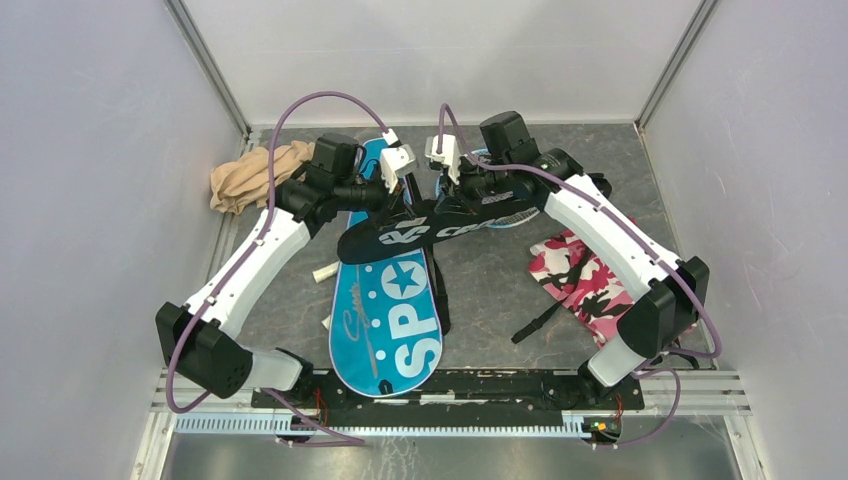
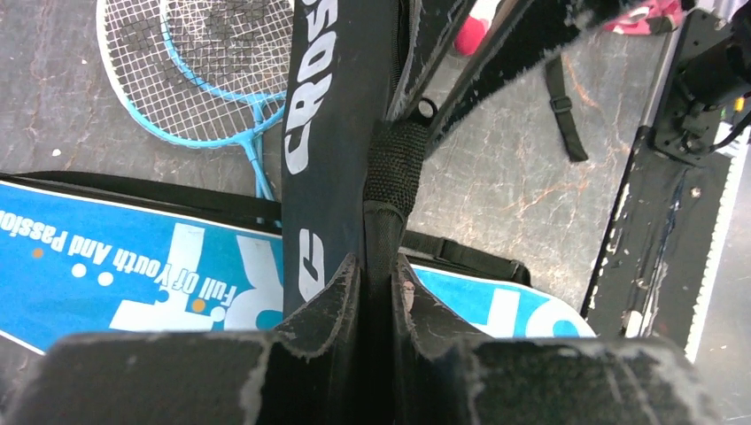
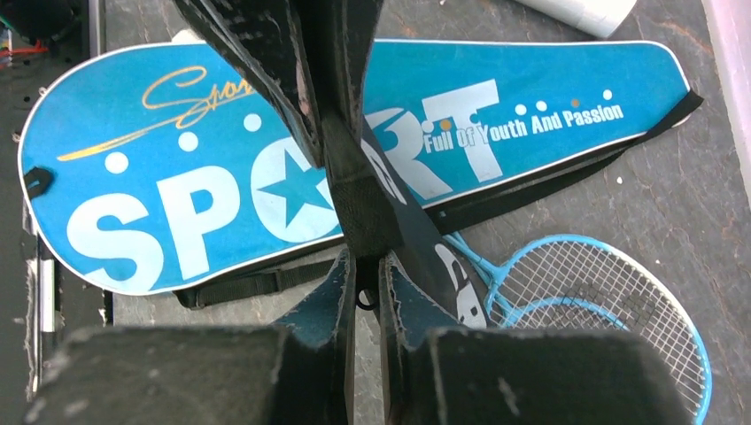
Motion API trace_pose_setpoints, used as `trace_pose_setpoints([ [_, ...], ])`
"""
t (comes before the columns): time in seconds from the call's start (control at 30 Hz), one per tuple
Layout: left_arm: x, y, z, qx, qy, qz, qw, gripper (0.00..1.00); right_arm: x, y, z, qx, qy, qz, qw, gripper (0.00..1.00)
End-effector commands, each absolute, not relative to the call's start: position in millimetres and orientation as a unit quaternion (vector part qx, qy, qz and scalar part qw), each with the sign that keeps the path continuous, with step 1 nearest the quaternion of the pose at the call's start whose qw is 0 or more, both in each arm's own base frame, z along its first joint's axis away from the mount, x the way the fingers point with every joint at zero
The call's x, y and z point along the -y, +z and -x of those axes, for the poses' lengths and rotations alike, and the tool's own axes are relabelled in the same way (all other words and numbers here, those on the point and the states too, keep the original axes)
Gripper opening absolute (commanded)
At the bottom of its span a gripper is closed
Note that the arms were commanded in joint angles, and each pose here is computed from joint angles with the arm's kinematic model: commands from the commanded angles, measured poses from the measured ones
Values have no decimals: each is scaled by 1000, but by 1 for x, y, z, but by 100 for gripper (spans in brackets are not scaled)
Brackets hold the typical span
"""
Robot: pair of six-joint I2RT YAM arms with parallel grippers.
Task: Pack up the badminton gear
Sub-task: Zip the racket bag at the center of the board.
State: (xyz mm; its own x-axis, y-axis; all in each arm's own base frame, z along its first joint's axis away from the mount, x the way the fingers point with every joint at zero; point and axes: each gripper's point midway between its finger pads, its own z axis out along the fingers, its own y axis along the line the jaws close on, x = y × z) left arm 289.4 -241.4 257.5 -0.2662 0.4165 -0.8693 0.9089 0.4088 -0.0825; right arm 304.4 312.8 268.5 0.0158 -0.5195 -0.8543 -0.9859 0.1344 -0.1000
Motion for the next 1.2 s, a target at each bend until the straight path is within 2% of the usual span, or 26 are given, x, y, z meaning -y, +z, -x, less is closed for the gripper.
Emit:
trace_pose_setpoints([
  [0.0, 224, 277, -298, -708, -242, -483, 454, 2, -286, 261, -312, -661, 257, 593, 380, 0],
  [0.43, 218, 274, -299, -699, -214, -511, 452, 2, -248, 235, -320, -707, 254, 560, 350, 0],
  [1.17, 200, 292, -295, -678, -157, -563, 447, 2, -71, 174, -365, -824, 121, 469, 293, 0],
])
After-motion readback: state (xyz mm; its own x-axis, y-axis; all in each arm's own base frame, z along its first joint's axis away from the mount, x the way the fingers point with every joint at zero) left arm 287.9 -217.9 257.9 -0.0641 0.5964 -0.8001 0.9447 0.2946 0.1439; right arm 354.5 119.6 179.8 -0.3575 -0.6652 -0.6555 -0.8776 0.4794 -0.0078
